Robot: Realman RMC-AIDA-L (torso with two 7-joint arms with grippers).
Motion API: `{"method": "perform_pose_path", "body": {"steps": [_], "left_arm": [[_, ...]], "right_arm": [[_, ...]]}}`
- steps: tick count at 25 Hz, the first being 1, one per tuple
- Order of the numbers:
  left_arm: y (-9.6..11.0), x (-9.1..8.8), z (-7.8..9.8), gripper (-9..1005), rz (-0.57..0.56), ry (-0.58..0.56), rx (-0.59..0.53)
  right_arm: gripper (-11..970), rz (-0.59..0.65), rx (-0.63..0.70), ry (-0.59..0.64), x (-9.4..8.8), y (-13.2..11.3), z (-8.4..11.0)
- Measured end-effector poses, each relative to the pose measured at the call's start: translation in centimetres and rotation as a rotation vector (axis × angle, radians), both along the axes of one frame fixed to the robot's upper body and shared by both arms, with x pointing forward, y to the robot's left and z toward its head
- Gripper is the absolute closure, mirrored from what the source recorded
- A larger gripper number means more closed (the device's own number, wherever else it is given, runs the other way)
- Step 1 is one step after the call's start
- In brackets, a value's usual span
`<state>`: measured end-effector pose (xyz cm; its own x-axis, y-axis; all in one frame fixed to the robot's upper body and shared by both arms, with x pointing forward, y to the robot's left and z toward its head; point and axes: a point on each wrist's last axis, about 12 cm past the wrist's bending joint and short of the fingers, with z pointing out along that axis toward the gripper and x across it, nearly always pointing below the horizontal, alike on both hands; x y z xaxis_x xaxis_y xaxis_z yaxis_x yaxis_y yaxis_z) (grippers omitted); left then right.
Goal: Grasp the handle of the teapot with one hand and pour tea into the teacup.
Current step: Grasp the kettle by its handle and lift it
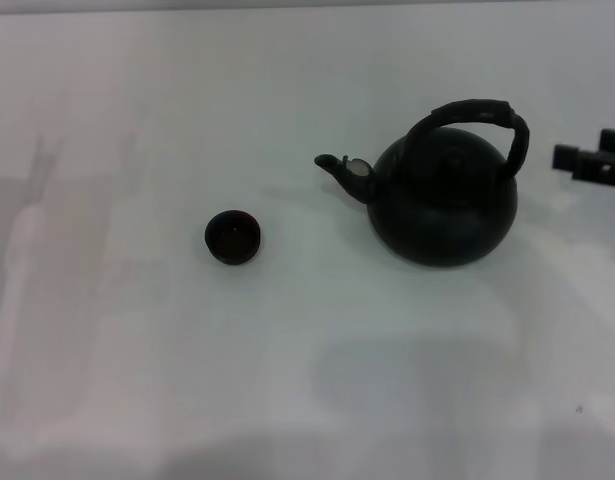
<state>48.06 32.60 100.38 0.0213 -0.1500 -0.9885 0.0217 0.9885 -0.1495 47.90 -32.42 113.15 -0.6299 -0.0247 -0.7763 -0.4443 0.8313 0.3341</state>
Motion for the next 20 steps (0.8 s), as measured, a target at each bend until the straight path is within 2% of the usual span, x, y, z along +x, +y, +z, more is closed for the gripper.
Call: {"method": "perform_pose_path", "body": {"steps": [7,20], "left_arm": [[0.3,0.3,0.1,177,0.000,-0.001,0.019],[0.5,0.1,0.1,177,0.005,0.004,0.025]], "right_arm": [[158,-0.023,0.037,0.044,1.0,0.9,-2.4],[188,-0.006,0.050,0.067,2.8,2.3,-3.6]]}}
